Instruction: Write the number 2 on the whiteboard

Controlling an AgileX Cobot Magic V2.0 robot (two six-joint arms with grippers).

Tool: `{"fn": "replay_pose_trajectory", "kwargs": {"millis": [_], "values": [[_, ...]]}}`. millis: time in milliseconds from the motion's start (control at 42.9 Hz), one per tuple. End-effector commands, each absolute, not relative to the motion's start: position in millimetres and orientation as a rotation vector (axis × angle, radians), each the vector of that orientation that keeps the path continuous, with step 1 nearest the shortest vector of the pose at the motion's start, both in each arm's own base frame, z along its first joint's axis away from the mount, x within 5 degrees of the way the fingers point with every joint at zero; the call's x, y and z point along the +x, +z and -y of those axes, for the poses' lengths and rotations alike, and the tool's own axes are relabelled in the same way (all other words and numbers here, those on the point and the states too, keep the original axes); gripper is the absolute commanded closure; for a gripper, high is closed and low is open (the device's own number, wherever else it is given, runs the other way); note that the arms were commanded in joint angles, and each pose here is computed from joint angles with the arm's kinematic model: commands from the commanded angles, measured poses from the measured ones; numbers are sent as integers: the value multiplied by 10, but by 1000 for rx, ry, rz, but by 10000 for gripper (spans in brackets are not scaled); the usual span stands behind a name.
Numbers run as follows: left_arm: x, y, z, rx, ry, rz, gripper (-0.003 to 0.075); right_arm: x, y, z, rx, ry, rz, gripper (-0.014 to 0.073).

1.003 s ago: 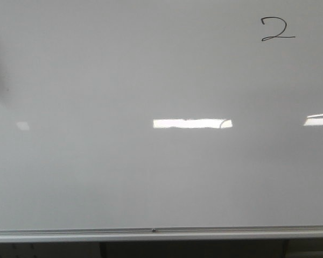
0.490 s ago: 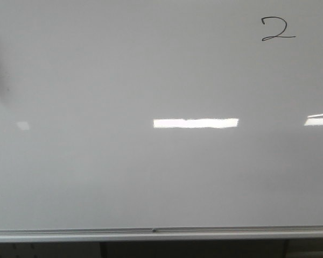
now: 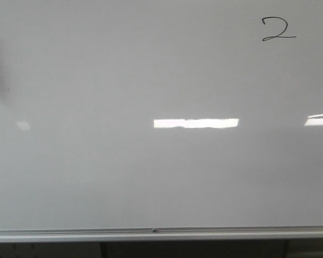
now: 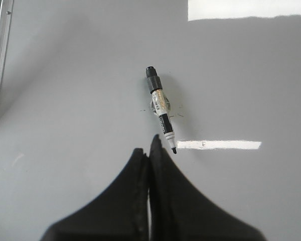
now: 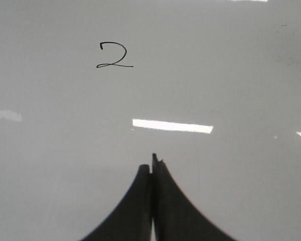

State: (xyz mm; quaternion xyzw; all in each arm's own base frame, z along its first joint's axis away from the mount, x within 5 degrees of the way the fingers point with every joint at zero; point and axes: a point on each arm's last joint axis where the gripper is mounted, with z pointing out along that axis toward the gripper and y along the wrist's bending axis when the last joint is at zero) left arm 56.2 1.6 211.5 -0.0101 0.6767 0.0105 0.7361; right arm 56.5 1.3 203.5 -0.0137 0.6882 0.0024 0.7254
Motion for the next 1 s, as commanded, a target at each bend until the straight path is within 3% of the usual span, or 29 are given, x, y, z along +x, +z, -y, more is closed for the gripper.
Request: {"fn": "replay_pose_trajectory", "kwargs": {"millis": [0, 980], "values": [[547, 2090, -18, -22, 22, -1413, 741, 541, 2133, -7, -11, 12, -1407, 676], [547, 2090, -18, -22, 22, -1413, 741, 541, 2125, -8, -11, 12, -1416, 676]]}}
